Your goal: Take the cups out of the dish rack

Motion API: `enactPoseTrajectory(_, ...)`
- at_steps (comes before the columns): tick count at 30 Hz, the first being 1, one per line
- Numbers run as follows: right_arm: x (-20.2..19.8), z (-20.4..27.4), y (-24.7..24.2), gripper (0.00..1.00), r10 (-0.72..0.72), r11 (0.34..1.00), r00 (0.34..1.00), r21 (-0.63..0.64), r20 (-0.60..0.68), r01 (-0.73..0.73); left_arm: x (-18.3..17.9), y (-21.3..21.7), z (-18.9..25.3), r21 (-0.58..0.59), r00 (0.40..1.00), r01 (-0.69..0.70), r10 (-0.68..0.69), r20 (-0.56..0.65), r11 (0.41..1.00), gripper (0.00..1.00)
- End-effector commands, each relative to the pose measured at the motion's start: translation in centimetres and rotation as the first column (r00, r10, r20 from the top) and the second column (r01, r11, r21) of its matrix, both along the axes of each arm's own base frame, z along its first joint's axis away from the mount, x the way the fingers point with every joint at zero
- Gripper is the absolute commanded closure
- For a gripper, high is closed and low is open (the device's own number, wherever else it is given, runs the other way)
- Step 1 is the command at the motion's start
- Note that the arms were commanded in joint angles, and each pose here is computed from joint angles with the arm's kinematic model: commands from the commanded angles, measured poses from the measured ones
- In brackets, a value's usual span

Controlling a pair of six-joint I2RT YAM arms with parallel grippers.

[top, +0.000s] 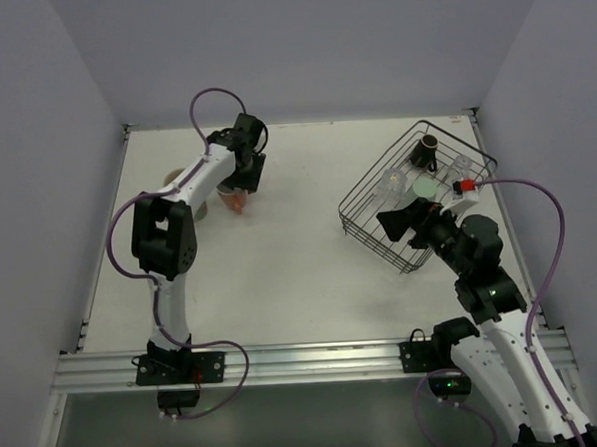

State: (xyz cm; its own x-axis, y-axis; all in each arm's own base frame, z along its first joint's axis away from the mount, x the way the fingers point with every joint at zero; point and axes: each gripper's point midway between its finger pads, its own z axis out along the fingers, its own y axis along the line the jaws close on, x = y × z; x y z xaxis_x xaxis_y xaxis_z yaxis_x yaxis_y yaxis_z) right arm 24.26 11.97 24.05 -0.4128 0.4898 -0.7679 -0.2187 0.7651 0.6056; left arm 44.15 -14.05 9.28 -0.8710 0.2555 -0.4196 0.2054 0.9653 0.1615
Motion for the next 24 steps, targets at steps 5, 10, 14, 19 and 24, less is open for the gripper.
enactPoseTrajectory(5, 0.8, 2.5, -1.9, 0.03, -0.096, 0.993, 0.994, -0.060, 0.057, 0.099, 2.0, -0.5, 6.9, -0.084, 0.979, -0.004, 0.022, 0.205, 0.996, 0.29)
enactPoseTrajectory(10, 1.3, 1.7, -3.2, 0.02, -0.173, 0.981, 0.984, -0.080, 0.037, 0.175, 2.0, -1.4, 11.6, -0.156, 0.948, 0.014, 0.037, 0.316, 0.988, 0.00)
enactPoseTrajectory(14, 1.8, 1.0, -4.4, 0.01, -0.235, 0.964, 0.972, -0.124, 0.014, 0.235, 0.5, -5.0, 19.0, -0.294, 0.870, 0.171, -0.004, 0.493, 0.940, 0.00)
enactPoseTrajectory(19, 3.0, 0.2, -6.2, 0.01, -0.334, 0.927, 0.943, -0.185, -0.004, 0.328, -5.7, -11.5, 23.9, -0.427, 0.775, 0.440, -0.094, 0.625, 0.790, 0.00)
enactPoseTrajectory(24, 4.9, -0.4, -8.8, 0.01, -0.468, 0.846, 0.883, -0.296, -0.013, 0.444, -14.1, -14.0, 27.8, -0.497, 0.694, 0.643, -0.168, 0.700, 0.582, 0.00)
